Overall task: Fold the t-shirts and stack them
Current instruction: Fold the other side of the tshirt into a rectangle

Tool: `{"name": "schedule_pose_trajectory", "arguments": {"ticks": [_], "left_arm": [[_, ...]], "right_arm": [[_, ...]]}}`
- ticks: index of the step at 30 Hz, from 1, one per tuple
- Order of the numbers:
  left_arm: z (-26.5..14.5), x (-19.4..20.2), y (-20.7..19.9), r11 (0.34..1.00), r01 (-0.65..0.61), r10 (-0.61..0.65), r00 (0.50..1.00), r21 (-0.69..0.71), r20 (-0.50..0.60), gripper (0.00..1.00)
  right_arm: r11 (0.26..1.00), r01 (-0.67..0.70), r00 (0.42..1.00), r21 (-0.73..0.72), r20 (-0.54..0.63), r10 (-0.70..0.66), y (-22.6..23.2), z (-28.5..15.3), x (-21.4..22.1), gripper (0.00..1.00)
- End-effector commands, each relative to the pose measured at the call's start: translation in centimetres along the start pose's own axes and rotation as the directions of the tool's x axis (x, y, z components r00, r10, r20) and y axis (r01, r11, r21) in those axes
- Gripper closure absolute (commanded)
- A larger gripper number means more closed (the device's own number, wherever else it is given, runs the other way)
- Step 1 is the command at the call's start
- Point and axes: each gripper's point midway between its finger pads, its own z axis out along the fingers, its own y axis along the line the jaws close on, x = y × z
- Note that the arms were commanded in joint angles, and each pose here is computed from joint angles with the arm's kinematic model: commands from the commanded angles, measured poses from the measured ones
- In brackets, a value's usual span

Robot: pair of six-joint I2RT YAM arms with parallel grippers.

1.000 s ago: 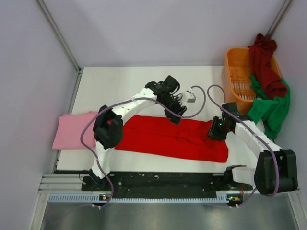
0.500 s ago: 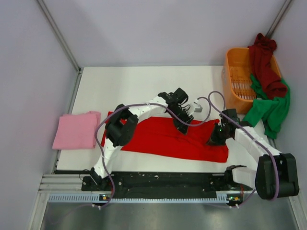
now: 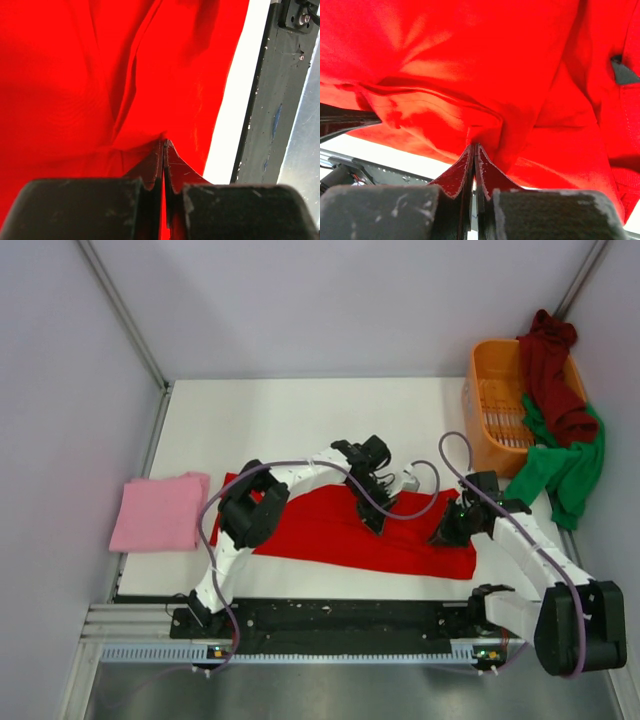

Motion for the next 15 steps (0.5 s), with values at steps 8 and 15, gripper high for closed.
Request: {"name": "schedule_pose_trajectory", "arguments": {"ticks": [8,15], "left_arm": [[-5.3,-5.3,1.3,0.951,-0.097,0.154,0.973,-0.294,0.174,1.0],[-5.1,-5.0,3.3,0.925,-0.028,0.113,0.972,-0.378,0.205,1.0]], "right_arm": [[0.994,0.091,0.965,0.056,0.241,-0.102,1.7,-3.2,-6.7,1.0],[0.989,0.135,0.926,0.062,0.348,-0.148,1.6,-2.2,-9.1,1.0]]}}
